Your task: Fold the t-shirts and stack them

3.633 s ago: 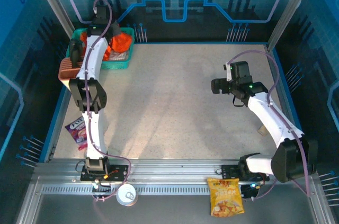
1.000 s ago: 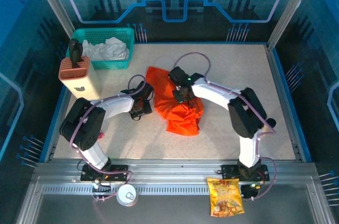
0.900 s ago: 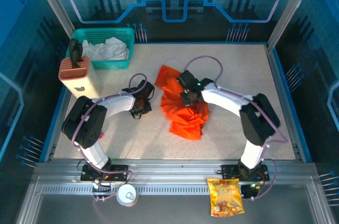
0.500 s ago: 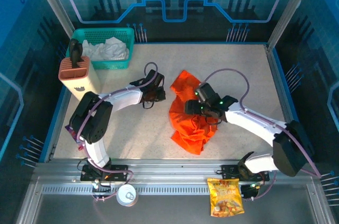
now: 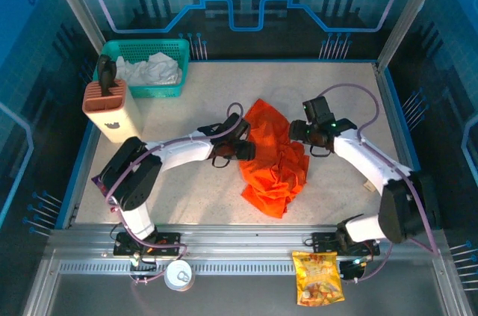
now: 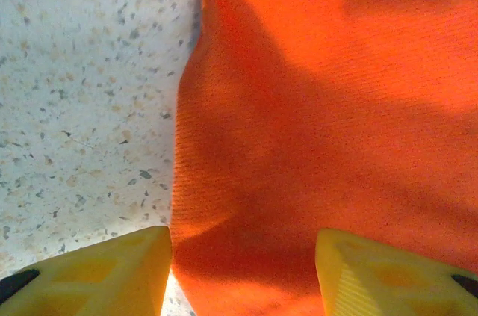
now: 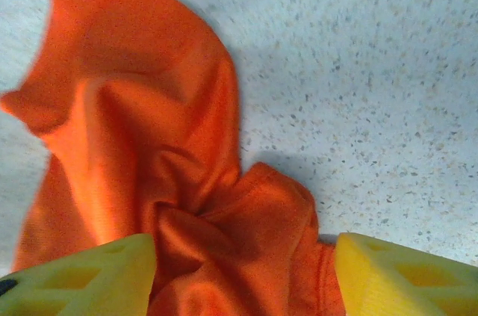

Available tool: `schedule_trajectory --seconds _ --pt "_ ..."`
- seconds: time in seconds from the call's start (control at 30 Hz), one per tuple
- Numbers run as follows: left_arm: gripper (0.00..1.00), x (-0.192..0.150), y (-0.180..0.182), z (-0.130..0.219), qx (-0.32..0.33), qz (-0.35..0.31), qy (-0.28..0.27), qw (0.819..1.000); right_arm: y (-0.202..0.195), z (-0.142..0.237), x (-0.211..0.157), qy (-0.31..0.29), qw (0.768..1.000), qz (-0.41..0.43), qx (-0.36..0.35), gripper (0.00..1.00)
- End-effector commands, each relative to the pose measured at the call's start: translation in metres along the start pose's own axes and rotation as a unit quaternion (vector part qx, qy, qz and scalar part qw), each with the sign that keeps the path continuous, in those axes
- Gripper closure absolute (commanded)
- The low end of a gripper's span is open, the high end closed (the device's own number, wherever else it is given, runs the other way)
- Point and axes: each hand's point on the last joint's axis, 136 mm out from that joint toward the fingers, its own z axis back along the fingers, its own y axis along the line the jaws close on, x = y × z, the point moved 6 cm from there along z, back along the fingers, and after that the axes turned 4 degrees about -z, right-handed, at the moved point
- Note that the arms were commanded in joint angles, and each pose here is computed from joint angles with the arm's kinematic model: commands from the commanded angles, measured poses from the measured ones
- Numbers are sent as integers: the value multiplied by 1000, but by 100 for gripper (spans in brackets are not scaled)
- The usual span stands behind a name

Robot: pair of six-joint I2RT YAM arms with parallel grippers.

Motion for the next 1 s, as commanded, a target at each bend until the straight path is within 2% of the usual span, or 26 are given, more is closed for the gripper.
schedule_trajectory --seconds 0.0,0.1,0.2,0.27,0.33,0.37,0.43,0.73,0.97 --pt "47 2 3 -15 12 12 6 1000 -5 -27 -9 42 999 9 -10 37" --pt "48 4 0 -26 10 14 13 1000 -7 -54 -16 70 997 3 -29 39" --pt "57 4 -1 -34 5 18 18 1000 -11 -78 -26 95 995 -7 -40 46" --pt "73 5 -1 -36 4 20 19 1000 -10 -86 -29 99 994 -2 -53 61" --pt "95 5 -1 -35 8 19 17 1000 -9 -83 -25 93 994 3 -59 83" --pt "100 6 0 -34 11 18 14 1000 -9 -80 -22 89 994 1 -58 90" --pt "100 8 3 -26 26 12 2 1000 -8 -66 -12 69 996 6 -60 100" --pt "100 43 28 38 113 -13 -75 991 -37 30 34 -63 989 22 -134 100" --pt "100 89 27 63 139 -54 -124 981 -89 54 42 -84 977 -28 -196 100"
